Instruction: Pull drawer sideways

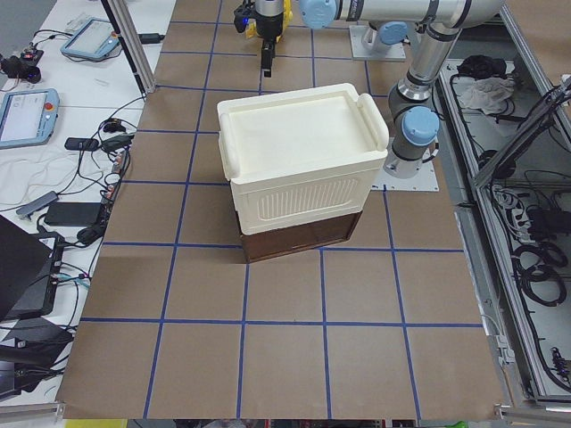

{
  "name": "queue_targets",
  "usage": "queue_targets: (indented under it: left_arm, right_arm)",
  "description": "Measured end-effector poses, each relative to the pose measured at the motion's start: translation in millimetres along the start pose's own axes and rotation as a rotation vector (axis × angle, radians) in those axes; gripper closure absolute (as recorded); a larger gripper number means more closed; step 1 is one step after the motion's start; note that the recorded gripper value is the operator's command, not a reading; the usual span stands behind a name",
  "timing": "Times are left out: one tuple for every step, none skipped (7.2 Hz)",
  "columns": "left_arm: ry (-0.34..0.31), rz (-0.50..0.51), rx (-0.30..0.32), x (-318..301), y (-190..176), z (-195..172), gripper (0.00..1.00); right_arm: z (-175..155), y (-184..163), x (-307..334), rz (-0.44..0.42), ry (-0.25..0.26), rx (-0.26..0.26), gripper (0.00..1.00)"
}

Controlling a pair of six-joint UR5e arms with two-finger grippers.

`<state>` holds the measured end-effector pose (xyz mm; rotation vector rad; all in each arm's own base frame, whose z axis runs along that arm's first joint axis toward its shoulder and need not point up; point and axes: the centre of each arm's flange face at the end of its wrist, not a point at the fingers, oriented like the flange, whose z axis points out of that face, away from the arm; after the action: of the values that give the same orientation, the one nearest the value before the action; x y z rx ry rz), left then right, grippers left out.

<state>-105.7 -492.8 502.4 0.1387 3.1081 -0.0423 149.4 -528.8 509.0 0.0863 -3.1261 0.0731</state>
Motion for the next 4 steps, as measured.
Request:
queue_targets:
  left_arm:
    - [-0.004,-0.002,0.019,-0.6,-2.1,-2.9,0.0]
    - [-0.004,-0.005,0.03,-1.0,-3.1,-3.7,0.0]
    - [-0.002,-0.008,0.03,-1.0,-3.3,-1.2,0.0]
    - [0.0,-0.01,0.023,-0.9,-3.6,3.0,0.0]
  right_arm:
    - [0.0,0.0,0.0,0.0,0.0,0.0,0.0]
    - [0.0,0.0,0.1,0.0,0.001,0.0,0.0]
    - [0.0,0.0,0.1,0.0,0.001,0.0,0.0]
    - [0.0,0.0,0.1,0.0,0.001,0.0,0.0]
